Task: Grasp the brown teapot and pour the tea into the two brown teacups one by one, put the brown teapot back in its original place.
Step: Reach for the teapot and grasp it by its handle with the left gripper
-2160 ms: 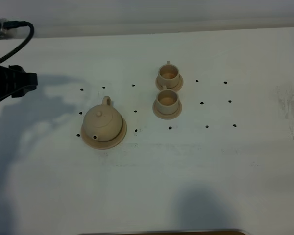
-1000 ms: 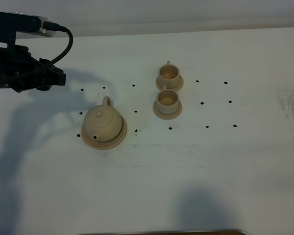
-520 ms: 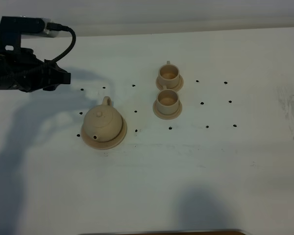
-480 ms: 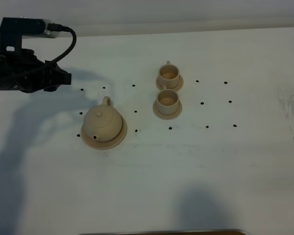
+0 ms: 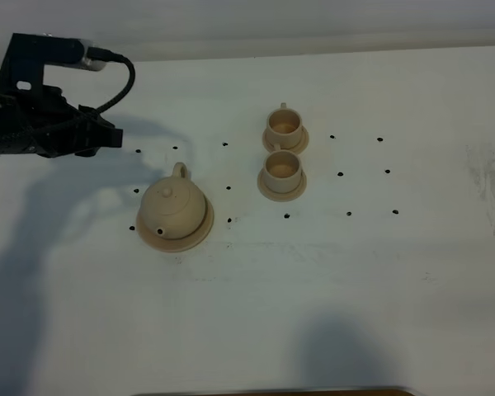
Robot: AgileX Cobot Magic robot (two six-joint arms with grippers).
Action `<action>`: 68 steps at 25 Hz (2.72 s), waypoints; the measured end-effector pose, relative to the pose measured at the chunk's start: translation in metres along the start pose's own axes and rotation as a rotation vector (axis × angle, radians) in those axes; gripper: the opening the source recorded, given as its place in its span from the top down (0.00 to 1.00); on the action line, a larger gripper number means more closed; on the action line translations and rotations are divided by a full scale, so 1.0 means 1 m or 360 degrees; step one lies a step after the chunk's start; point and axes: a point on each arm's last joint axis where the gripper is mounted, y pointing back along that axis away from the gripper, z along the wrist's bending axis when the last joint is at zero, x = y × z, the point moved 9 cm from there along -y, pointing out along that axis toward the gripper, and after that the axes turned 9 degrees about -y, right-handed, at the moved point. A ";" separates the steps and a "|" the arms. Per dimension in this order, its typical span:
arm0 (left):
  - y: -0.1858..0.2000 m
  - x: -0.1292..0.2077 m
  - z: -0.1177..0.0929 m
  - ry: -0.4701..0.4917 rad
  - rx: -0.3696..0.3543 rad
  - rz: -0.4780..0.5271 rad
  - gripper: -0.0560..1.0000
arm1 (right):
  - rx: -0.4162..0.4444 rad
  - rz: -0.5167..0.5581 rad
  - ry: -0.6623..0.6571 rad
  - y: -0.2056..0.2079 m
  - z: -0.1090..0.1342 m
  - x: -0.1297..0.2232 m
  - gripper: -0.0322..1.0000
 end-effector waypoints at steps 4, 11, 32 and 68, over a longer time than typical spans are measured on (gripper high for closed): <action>-0.012 0.002 -0.007 -0.0029 0.0008 0.0021 0.54 | 0.0000 0.0000 0.0000 0.000 0.000 0.000 0.67; -0.015 -0.010 -0.009 -0.0060 0.0009 -0.0012 0.56 | 0.0000 0.0000 0.0000 0.000 0.000 0.000 0.67; -0.055 -0.041 -0.006 -0.0108 -0.0034 0.0043 0.56 | 0.0000 0.0000 0.0000 0.000 0.000 0.000 0.67; -0.083 -0.014 -0.082 0.0262 0.0195 0.0354 0.56 | 0.0000 0.0000 0.0000 0.000 0.000 0.000 0.67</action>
